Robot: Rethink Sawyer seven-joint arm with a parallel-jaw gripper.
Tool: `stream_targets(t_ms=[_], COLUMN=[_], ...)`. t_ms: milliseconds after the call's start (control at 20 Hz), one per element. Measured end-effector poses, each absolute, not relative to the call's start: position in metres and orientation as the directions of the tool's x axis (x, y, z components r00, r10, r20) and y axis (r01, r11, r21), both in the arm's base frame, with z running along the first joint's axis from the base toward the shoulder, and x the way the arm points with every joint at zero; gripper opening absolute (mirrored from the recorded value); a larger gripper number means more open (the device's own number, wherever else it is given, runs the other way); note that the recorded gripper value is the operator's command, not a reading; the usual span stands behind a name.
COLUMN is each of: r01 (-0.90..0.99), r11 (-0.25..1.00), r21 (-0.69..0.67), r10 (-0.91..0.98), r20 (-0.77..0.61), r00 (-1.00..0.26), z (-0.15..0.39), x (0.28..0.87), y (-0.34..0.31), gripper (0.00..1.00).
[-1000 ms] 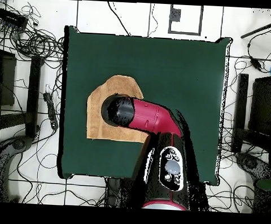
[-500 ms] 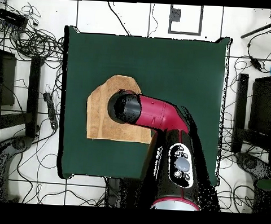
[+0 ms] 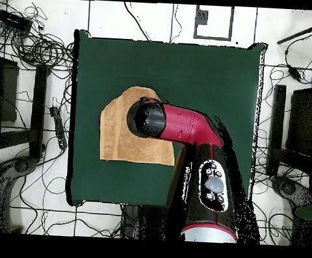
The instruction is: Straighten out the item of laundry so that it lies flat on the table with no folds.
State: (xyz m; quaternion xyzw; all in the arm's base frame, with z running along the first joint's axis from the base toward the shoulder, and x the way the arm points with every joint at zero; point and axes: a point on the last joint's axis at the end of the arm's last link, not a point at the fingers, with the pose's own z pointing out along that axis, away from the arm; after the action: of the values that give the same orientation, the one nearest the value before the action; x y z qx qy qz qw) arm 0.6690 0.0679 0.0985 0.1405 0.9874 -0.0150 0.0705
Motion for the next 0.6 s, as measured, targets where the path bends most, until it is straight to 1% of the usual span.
stream_targets(t_ms=[600], r01=[0.24], r11=[0.971], r21=[0.017], r10=[0.238], r20=[-0.208], r00=[-0.949], z=[0.105], x=[0.695], y=[0.07], gripper=[1.0])
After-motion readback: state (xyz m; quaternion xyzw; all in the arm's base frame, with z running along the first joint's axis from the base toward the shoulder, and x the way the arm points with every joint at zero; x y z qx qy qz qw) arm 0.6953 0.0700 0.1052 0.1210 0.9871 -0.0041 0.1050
